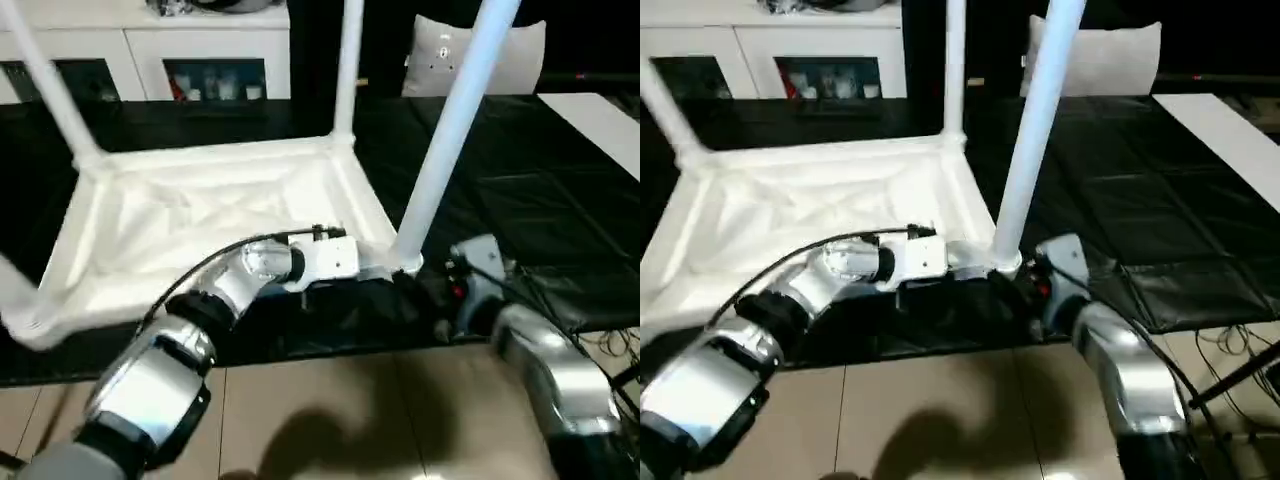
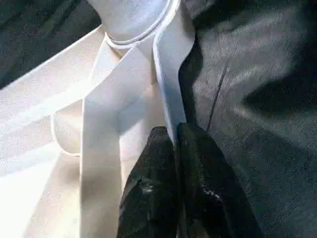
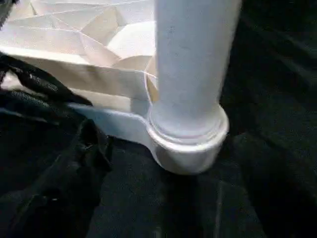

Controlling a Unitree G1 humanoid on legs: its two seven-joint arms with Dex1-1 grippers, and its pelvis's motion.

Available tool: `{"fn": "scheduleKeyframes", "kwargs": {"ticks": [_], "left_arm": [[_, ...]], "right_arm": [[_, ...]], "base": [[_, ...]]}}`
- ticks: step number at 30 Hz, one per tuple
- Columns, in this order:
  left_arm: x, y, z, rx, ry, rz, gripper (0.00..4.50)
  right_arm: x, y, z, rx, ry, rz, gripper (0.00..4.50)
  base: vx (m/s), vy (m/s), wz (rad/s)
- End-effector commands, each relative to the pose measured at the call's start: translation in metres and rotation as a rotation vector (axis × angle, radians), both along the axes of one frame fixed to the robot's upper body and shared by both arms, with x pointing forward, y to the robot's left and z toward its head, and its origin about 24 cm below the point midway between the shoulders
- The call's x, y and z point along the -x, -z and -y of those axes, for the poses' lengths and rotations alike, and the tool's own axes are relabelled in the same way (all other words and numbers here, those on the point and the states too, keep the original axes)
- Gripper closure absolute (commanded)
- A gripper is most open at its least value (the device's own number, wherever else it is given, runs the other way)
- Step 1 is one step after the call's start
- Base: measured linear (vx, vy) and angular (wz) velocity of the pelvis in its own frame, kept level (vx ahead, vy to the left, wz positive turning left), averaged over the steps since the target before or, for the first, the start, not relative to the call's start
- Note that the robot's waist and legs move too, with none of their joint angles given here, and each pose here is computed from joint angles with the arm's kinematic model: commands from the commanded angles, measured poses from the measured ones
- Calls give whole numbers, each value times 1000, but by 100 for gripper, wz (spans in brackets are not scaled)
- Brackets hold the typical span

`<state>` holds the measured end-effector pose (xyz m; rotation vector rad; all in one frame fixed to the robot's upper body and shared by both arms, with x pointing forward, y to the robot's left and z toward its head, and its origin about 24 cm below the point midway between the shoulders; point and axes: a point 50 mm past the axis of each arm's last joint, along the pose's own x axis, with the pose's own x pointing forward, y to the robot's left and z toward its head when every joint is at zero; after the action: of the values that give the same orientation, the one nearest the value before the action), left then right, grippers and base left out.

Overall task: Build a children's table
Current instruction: Rotate leg to tighten

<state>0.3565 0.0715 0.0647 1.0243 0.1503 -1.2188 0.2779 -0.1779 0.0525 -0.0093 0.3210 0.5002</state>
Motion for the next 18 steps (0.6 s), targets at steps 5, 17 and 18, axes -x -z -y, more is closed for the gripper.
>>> {"fn": "scheduleKeyframes", "kwargs": {"ticks": [5,17,18], "left_arm": [[-10,-6,-14,-85,-18,183,337],[-4,-18,-36,713,-503,52,249],[-2,-20,-39,784,-547,62,249]], "right_arm": [[5,-3,-2,-6,44,3,0],[14,-13,-13,-43,-11,58,0],[15,-14,-14,-49,-11,65,0]], "base": [[0,0,0],[0,0,0],[0,0,0]]}}
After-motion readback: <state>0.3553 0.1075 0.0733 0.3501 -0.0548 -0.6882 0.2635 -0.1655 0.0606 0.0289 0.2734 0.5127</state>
